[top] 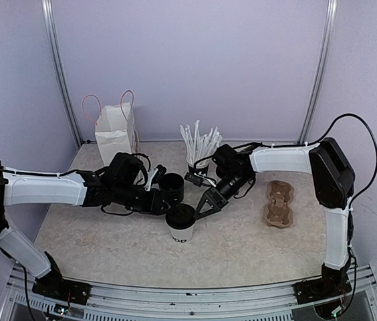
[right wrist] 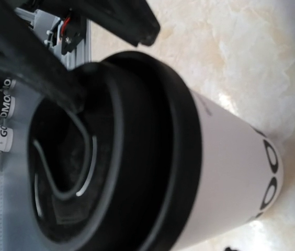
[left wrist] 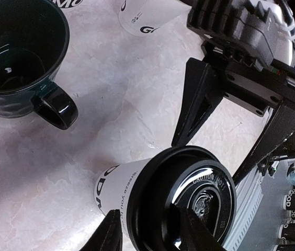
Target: Pack the takeout coffee
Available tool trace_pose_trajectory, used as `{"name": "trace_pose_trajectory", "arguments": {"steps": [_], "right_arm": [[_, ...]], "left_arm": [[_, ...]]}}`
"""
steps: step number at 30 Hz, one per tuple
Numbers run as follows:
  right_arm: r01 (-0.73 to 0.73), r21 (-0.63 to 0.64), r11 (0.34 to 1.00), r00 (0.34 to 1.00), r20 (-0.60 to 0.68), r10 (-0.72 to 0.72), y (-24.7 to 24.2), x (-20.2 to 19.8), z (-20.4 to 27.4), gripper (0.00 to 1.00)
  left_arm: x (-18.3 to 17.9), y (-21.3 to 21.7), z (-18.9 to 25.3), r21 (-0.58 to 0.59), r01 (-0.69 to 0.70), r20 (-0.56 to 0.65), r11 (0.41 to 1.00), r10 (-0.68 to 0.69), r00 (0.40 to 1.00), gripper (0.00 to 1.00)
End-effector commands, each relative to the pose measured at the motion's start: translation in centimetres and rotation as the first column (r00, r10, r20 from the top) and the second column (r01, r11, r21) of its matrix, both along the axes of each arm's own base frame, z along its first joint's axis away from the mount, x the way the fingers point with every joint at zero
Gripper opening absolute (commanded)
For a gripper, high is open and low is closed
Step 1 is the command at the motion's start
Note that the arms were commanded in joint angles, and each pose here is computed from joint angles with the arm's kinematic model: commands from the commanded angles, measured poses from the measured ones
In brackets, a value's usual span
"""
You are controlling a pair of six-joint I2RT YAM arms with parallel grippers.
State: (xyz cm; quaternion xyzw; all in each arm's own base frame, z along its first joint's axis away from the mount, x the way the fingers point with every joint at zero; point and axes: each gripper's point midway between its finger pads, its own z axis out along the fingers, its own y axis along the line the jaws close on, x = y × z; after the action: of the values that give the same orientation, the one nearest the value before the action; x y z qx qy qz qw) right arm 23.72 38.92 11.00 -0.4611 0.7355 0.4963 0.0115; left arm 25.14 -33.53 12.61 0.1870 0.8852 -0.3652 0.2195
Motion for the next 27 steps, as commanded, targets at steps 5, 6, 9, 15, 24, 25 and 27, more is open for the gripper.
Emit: {"name": "trace_pose_trajectory", "arguments": {"steps": [5,6,9,15,24,25,27], "right_arm": [[0.018,-0.101,0.995,1.000,-0.004,-0.019,0.0,0.5,-3.6,0.57],[0.023,-0.115,0.993,1.000,-0.006,-0.024,0.0,0.6,-4.0,0.55],[0.044,-0.179,0.983,0.999,-0.016,-0.047,-0.4,1.1,-6.0,0.47],[0.038,-0.199,0.979,0.996,-0.076,-0.054,-0.6,0.5,-7.5,0.43],[-0.051,0.049,0.997,0.994,-0.098,0.056,0.8,-1.3,-1.9,0.54],[-0.062,0.071,0.996,0.993,-0.095,0.068,0.9,-1.7,-1.3,0.57],[-0.078,0.095,0.992,0.992,-0.091,0.087,1.1,-2.3,-0.6,0.61]], "left_arm": [[-1.6,1.8,-4.4,0.080,-0.005,-0.086,0.997,0.012,0.996,0.36],[-1.6,1.8,-4.6,0.081,-0.005,-0.088,0.997,0.013,0.996,0.36],[-1.7,1.8,-5.4,0.089,-0.002,-0.101,0.996,0.011,0.995,0.36],[-1.9,1.9,-6.7,0.111,0.007,-0.123,0.994,0.007,0.992,0.35],[-1.2,1.2,-6.6,0.158,0.011,-0.091,0.987,0.003,0.996,0.39],[-0.8,0.8,-5.7,0.145,0.015,-0.067,0.989,-0.006,0.998,0.41],[-0.1,0.0,-3.7,0.121,0.013,-0.019,0.993,-0.011,1.000,0.46]]}}
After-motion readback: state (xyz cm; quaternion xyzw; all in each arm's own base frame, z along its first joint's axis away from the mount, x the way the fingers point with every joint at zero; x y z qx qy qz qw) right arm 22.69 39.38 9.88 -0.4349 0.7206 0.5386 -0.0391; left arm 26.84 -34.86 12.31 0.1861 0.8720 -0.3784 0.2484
